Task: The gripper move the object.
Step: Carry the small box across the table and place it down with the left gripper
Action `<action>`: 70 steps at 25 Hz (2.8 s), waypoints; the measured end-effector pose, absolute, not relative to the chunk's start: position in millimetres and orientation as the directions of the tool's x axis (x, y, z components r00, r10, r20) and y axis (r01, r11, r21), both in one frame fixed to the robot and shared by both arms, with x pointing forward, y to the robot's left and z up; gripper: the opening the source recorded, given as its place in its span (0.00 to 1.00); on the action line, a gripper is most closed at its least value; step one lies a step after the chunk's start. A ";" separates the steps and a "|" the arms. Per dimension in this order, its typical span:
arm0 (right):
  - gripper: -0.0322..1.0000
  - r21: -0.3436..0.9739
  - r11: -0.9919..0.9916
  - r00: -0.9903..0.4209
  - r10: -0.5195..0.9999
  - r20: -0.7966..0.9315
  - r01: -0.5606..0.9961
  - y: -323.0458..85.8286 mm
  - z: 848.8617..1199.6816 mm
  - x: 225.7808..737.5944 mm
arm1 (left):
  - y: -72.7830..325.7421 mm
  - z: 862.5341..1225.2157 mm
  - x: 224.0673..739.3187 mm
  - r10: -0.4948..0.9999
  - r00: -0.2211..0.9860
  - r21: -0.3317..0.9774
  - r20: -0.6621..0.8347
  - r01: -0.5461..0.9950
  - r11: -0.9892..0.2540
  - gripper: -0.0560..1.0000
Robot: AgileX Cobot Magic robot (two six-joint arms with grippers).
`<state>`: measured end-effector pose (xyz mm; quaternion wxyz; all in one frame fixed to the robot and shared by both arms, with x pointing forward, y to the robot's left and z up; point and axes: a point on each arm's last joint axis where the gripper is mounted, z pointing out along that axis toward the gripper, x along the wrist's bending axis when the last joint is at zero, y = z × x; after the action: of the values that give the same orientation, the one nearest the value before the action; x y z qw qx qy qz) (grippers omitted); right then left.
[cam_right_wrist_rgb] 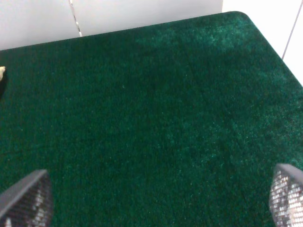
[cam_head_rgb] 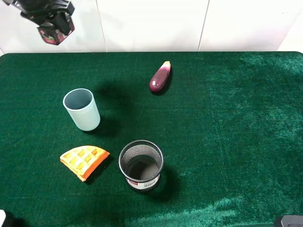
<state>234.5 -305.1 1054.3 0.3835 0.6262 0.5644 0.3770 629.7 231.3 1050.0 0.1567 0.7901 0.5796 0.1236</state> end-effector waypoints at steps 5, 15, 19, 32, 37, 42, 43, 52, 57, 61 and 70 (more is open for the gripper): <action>0.70 0.906 -0.069 0.079 0.996 0.039 0.418 -305.1 1054.3 234.5 | 210.1 1057.3 627.8 0.950 0.313 0.409 0.006 0.866 -0.288 0.50; 0.70 0.906 -0.069 0.079 0.996 0.039 0.418 -305.1 1054.3 234.5 | 170.4 1058.2 616.7 0.941 0.336 0.411 -0.029 0.862 -0.295 0.50; 0.70 0.906 -0.069 0.079 0.996 0.039 0.418 -305.1 1054.3 234.5 | 154.4 1058.2 610.8 0.934 0.354 0.410 -0.039 0.858 -0.308 0.50; 0.70 0.906 -0.069 0.079 0.996 0.039 0.418 -305.1 1054.3 234.5 | 94.0 1059.0 583.1 0.875 0.481 0.427 -0.052 0.803 -0.416 0.50; 0.70 0.906 -0.069 0.079 0.996 0.039 0.418 -305.1 1054.3 234.5 | 73.4 1059.6 571.4 0.846 0.531 0.441 -0.053 0.772 -0.458 0.50; 0.70 0.906 -0.069 0.079 0.996 0.039 0.418 -305.1 1054.3 234.5 | 53.0 1060.8 559.5 0.813 0.580 0.466 -0.054 0.734 -0.493 0.50; 0.70 0.906 -0.069 0.079 0.996 0.039 0.418 -305.1 1054.3 234.5 | 49.2 1060.6 557.2 0.807 0.589 0.469 -0.054 0.728 -0.500 0.50; 0.70 0.906 -0.069 0.079 0.996 0.039 0.418 -305.1 1054.3 234.5 | 3.0 1040.8 534.5 0.732 0.680 0.478 -0.054 0.661 -0.579 0.50; 0.70 0.906 -0.071 0.076 0.996 0.043 0.418 -304.7 1054.3 234.5 | -25.9 1034.7 525.8 0.690 0.722 0.489 -0.060 0.624 -0.610 0.50; 0.70 0.906 -0.071 0.076 0.996 0.043 0.418 -304.7 1054.3 234.5 | -50.7 1026.7 519.7 0.655 0.753 0.491 -0.061 0.594 -0.637 0.50; 0.70 0.906 -0.071 0.076 0.996 0.043 0.418 -304.7 1054.3 234.5 | -96.0 1002.5 492.0 0.579 0.811 0.465 -0.082 0.545 -0.698 0.50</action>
<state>234.5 -304.7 1054.3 0.3819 0.6262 0.5645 0.3786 492.0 -96.0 1002.5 0.2407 0.9207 0.3052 0.0353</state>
